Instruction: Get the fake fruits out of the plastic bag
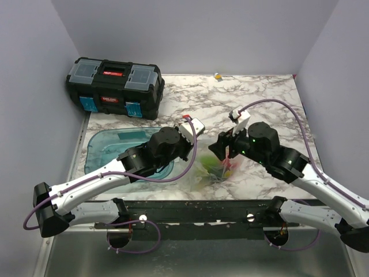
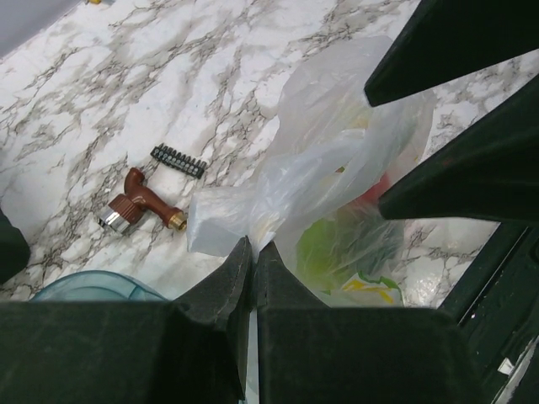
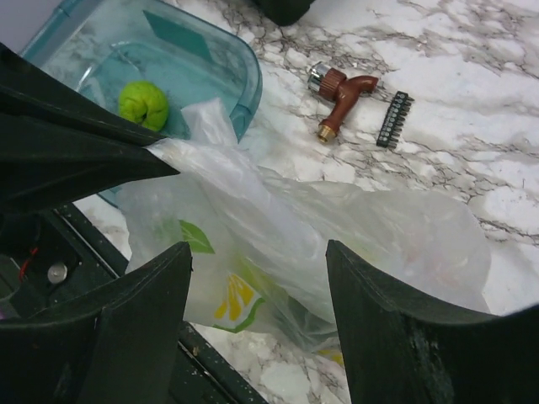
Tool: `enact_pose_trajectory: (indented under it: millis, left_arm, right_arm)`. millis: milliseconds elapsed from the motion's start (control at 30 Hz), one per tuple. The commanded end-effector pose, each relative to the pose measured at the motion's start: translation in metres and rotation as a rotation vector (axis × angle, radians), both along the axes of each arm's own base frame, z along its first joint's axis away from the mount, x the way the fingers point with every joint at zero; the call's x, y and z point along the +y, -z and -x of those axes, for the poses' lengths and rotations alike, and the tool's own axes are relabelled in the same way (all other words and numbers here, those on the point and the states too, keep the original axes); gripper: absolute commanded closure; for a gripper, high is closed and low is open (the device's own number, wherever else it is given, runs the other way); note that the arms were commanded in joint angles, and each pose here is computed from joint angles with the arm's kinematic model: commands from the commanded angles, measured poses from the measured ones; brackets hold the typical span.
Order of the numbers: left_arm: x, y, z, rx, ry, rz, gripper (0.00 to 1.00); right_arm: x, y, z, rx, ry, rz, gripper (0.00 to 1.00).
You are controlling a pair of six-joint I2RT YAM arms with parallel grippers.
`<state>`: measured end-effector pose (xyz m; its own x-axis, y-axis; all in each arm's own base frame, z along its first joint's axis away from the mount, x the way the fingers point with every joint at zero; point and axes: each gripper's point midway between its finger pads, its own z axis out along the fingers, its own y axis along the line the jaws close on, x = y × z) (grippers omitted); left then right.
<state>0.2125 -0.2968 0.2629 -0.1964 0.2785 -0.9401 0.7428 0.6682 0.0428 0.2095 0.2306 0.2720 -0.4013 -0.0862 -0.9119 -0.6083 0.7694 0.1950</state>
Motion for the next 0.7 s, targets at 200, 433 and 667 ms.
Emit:
enact_pose_trajectory:
  millis: [200,433,667]
  left_arm:
    - [0.008,-0.007,-0.004,-0.023,-0.036,0.021,1.0]
    - [0.017,-0.014,-0.008,-0.048,-0.088,0.042,1.0]
    - [0.027,-0.022,-0.009,-0.078,-0.123,0.086,1.0]
  right_arm:
    - [0.003,0.021,-0.032,-0.104,0.077,0.107,0.32]
    - [-0.063,0.036,-0.056,-0.101,0.522,0.18,0.52]
    - [-0.1,0.036,-0.042,-0.085,0.707,0.024,0.91]
